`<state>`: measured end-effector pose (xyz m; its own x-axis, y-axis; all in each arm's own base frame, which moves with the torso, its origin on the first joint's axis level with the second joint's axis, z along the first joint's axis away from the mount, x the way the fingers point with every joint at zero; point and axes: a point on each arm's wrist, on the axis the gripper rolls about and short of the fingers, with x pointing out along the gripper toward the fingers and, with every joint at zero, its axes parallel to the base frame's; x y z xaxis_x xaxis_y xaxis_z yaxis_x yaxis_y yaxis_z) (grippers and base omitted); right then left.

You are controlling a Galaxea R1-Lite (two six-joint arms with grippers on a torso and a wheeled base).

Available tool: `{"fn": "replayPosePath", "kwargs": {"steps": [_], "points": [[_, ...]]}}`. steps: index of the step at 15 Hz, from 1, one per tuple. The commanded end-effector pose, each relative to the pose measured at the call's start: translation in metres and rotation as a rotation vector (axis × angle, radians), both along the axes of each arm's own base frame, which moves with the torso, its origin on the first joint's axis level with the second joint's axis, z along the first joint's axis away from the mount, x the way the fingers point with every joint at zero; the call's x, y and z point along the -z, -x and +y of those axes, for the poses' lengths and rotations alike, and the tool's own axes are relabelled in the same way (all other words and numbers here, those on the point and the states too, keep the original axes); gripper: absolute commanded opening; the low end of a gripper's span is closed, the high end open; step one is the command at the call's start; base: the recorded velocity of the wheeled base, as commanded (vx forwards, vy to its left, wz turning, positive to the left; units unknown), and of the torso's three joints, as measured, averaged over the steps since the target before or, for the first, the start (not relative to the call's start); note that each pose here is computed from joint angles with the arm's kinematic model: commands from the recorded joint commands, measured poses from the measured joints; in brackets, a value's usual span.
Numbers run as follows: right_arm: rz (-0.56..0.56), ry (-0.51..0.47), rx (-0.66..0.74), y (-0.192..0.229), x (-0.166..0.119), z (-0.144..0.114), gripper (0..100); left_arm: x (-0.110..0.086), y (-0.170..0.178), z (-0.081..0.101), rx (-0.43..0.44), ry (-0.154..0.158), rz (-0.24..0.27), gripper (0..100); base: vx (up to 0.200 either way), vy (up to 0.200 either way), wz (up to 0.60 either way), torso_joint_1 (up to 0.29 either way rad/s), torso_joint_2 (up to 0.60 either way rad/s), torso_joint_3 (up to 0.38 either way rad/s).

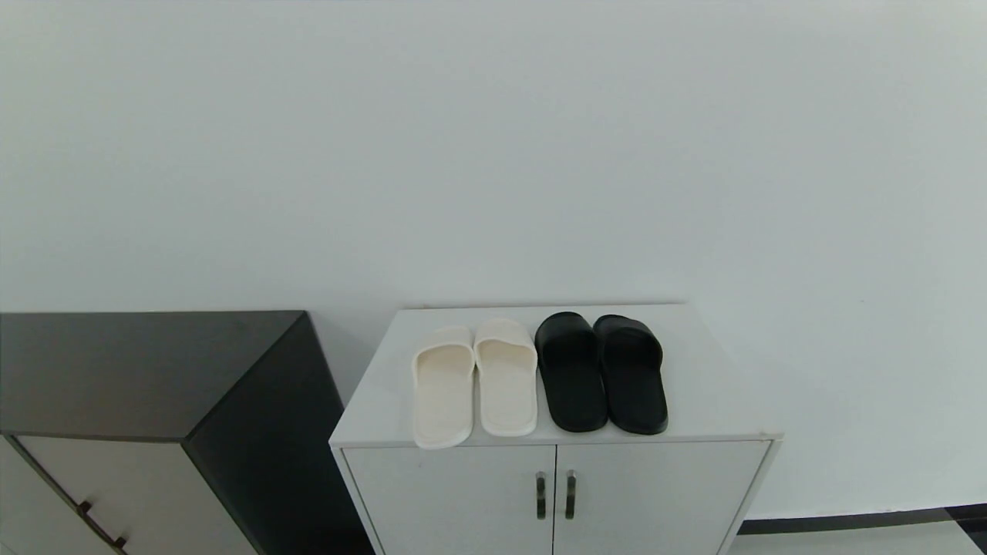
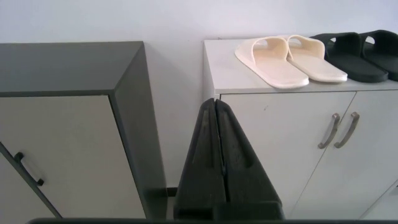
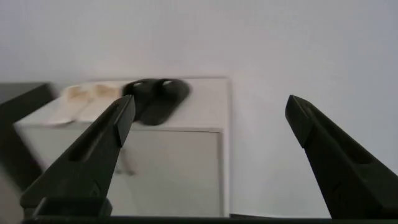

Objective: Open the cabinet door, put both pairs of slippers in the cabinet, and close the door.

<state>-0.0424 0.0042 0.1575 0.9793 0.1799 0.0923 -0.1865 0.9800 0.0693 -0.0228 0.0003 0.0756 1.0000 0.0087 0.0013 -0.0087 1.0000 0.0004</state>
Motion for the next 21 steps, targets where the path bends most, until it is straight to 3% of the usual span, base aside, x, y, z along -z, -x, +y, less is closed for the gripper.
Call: {"fn": "replayPosePath", "kwargs": {"steps": [1, 3, 5, 6, 9, 10, 13, 15, 17, 21], "points": [[0.316, -0.03, -0.244, -0.042, -0.029, 0.005, 100, 0.0, 0.0, 0.0, 0.0, 0.0, 0.0, 0, 0.0, 0.0, 0.0, 0.0, 0.0, 0.0], [0.425, -0.036, -0.353, -0.092, -0.041, 0.009, 100, 0.0, 0.0, 0.0, 0.003, -0.003, 0.0, 0, 0.0, 0.0, 0.0, 0.0, 0.0, 0.0], [0.424, -0.025, -0.421, -0.131, -0.047, 0.019, 100, 0.0, 0.0, 0.0, 0.004, -0.012, 0.003, 0, 0.0, 0.0, 0.0, 0.0, 0.0, 0.0], [0.385, -0.003, -0.389, -0.162, -0.055, 0.037, 100, 0.0, 0.0, 0.0, 0.004, -0.016, 0.003, 0, 0.0, 0.0, 0.0, 0.0, 0.0, 0.0], [0.332, -0.012, -0.389, -0.186, -0.077, 0.082, 100, 0.0, 0.0, 0.0, 0.006, -0.016, 0.001, 0, 0.0, 0.0, 0.0, 0.0, 0.0, 0.0], [0.335, 0.015, -0.358, -0.196, -0.083, 0.11, 100, 0.0, 0.0, 0.0, 0.006, -0.016, 0.003, 0, 0.0, 0.0, 0.0, 0.0, 0.0, 0.0], [0.378, 0.079, -0.32, -0.214, -0.073, 0.155, 100, 0.0, 0.0, 0.0, 0.006, -0.015, 0.003, 0, 0.0, 0.0, 0.0, 0.0, 0.0, 0.0], [0.428, 0.059, -0.297, -0.227, -0.063, 0.18, 100, 0.0, 0.0, 0.0, 0.006, -0.015, 0.0, 0, 0.0, 0.0, 0.0, 0.0, 0.0, 0.0], [0.461, 0.047, -0.236, -0.241, -0.05, 0.195, 100, 0.0, 0.0, 0.0, 0.006, -0.015, 0.003, 0, 0.0, 0.0, 0.0, 0.0, 0.0, 0.0], [0.418, 0.038, -0.139, -0.265, -0.025, 0.217, 100, 0.0, 0.0, 0.0, 0.006, -0.015, 0.001, 0, 0.0, 0.0, 0.0, 0.0, 0.0, 0.0]]}}
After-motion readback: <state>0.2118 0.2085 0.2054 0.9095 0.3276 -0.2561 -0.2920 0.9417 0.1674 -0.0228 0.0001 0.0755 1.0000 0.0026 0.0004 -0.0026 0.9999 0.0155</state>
